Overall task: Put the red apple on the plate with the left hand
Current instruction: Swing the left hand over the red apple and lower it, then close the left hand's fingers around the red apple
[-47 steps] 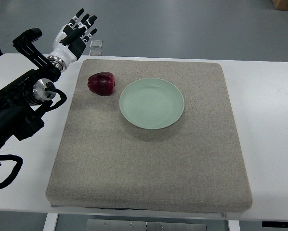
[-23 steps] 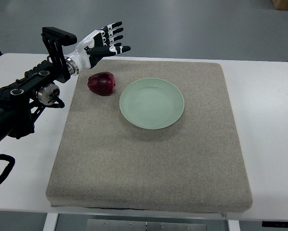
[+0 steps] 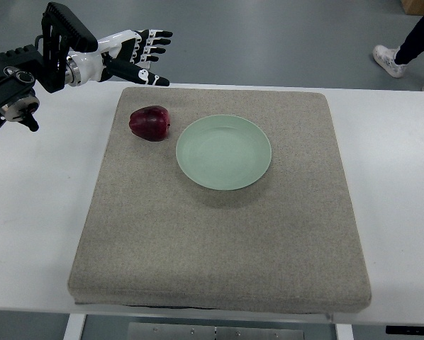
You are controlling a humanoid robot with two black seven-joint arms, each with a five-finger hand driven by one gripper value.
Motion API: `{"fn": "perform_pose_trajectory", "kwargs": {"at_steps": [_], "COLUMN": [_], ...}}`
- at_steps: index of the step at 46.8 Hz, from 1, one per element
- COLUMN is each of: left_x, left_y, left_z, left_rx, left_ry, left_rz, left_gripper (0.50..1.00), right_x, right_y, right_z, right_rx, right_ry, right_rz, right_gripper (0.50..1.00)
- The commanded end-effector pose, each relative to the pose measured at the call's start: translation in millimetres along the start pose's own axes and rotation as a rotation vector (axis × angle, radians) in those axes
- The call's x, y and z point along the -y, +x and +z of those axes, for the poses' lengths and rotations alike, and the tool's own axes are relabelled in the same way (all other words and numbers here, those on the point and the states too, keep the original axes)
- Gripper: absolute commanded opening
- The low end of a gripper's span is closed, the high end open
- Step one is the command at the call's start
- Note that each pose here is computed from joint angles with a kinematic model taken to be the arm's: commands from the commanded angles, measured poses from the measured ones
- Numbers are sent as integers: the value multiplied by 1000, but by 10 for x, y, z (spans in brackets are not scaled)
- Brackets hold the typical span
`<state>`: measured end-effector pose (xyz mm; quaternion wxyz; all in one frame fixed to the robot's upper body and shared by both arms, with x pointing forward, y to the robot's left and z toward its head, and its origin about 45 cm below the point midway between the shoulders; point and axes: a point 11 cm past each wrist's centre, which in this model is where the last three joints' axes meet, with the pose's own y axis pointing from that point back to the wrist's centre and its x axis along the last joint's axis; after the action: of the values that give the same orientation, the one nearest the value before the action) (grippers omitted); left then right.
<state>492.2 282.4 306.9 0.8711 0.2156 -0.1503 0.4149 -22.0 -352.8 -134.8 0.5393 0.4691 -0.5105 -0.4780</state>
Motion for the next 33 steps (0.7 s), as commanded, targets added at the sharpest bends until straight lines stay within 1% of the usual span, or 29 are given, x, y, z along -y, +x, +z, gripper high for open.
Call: {"fn": "perform_pose_trajectory", "kwargs": {"at_steps": [1, 10, 18, 25, 33], "left_x": [-25, -2, 0, -7, -8], "left_y": [2, -123, -207, -215, -230], "left_z": [32, 38, -26, -108, -168], "left_rx": [78, 256, 415, 550, 592], "left_ry": [25, 69, 122, 165, 179], "left_rz": [-30, -107, -166, -185, -182], "left_gripper": [992, 990, 990, 990, 990], "right_x": [0, 0, 0, 0, 0], "right_y": [-1, -1, 1, -1, -1], "right_z": [-2, 0, -2, 0, -2], "right_rx": [0, 0, 0, 0, 0], "right_ry": [2, 0, 2, 0, 2], "right_rz": [-1, -1, 1, -1, -1], "right_gripper": [932, 932, 930, 930, 932]}}
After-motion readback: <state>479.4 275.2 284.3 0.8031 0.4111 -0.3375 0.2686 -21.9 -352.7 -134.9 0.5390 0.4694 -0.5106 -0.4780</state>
